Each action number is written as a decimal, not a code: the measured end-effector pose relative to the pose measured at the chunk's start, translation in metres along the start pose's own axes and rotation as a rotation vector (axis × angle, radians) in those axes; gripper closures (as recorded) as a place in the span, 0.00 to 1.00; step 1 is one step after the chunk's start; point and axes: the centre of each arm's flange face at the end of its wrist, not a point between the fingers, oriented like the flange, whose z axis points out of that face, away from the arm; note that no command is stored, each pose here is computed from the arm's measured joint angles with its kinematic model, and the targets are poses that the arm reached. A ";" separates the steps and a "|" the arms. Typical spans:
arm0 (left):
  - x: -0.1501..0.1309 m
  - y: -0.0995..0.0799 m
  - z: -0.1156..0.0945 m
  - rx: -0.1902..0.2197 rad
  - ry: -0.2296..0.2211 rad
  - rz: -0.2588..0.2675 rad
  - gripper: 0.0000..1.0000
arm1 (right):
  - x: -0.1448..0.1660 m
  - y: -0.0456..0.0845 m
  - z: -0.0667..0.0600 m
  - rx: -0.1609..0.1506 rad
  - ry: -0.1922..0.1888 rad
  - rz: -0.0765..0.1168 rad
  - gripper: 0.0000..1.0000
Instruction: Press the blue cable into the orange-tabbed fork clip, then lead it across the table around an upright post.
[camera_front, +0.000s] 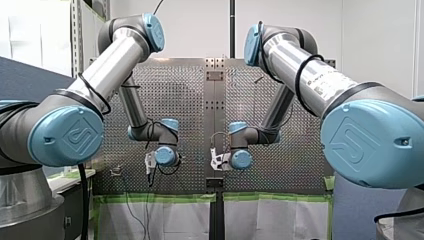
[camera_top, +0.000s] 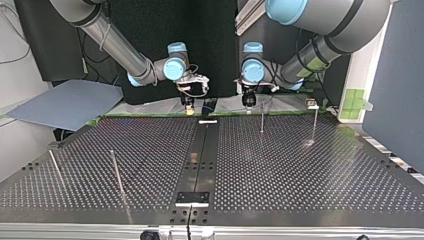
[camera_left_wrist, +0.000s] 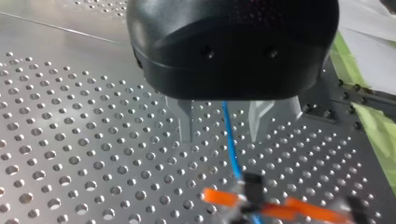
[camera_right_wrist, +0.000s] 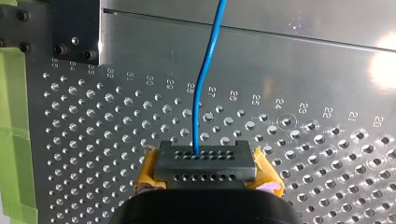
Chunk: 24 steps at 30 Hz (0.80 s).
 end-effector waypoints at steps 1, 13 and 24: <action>-0.001 -0.001 0.001 0.001 0.001 0.000 0.40 | 0.000 0.000 0.000 0.000 0.000 0.000 1.00; -0.012 -0.015 0.010 0.018 0.005 -0.026 0.40 | 0.000 0.000 0.000 0.001 0.000 -0.001 1.00; -0.006 -0.015 0.008 0.013 0.031 -0.015 0.58 | 0.000 0.000 0.000 0.002 -0.003 -0.002 1.00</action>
